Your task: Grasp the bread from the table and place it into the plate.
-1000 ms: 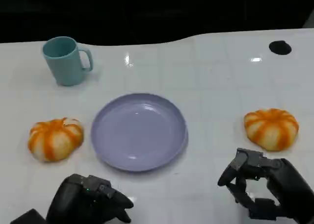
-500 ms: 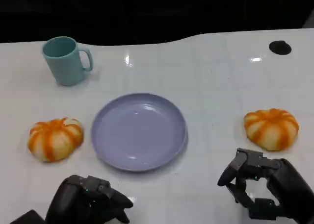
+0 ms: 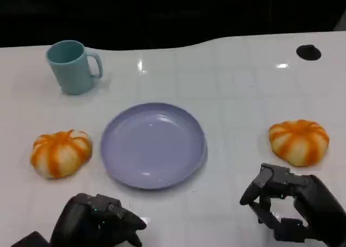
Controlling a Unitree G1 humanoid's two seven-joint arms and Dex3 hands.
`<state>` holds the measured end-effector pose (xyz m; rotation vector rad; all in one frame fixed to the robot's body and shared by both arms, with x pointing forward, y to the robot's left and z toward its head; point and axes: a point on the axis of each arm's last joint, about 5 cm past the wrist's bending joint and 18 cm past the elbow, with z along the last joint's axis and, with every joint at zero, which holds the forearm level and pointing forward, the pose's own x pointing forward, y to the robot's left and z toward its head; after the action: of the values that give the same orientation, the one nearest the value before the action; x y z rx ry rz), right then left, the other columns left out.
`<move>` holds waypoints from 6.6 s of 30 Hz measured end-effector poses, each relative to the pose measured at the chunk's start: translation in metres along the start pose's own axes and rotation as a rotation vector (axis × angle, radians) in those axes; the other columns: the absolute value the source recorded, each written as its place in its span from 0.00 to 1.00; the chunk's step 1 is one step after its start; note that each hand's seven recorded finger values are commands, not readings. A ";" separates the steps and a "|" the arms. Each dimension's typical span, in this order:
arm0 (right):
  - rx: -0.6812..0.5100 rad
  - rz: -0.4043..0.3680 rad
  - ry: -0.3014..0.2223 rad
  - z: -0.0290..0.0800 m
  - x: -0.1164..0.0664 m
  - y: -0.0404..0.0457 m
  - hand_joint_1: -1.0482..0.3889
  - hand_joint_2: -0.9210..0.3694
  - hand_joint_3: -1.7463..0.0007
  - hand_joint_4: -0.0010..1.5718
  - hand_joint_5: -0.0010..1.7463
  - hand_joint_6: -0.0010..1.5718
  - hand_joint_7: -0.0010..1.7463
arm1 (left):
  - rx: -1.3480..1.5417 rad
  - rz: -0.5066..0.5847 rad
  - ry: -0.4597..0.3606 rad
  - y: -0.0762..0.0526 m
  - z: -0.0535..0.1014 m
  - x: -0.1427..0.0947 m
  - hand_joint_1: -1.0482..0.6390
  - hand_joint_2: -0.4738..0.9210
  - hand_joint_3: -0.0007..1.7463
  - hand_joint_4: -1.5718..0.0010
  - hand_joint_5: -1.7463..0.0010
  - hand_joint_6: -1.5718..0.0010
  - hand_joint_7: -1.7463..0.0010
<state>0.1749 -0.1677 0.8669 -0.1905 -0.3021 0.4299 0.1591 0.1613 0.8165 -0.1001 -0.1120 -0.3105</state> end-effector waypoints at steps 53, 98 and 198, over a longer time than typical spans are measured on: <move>-1.415 0.080 0.381 0.017 0.060 -0.0453 0.38 0.09 1.00 0.18 0.14 0.29 0.00 | -0.002 -0.002 -0.005 0.000 0.000 0.005 0.00 0.99 0.00 0.20 0.47 0.08 0.78; -1.109 -0.125 -0.113 -0.027 0.094 -0.0349 0.75 0.42 0.47 0.65 1.00 0.61 0.82 | -0.002 -0.001 -0.011 -0.001 0.000 0.005 0.00 0.98 0.00 0.21 0.46 0.11 0.74; -0.009 0.035 -0.057 0.019 0.031 -0.0050 0.63 0.35 0.33 0.56 1.00 0.52 0.79 | -0.005 -0.006 -0.002 -0.004 0.000 0.008 0.00 0.98 0.00 0.21 0.46 0.13 0.69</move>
<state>0.1974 -0.1565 0.8931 -0.1927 -0.3572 0.4690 0.1658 0.1548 0.8174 -0.1048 -0.1136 -0.3165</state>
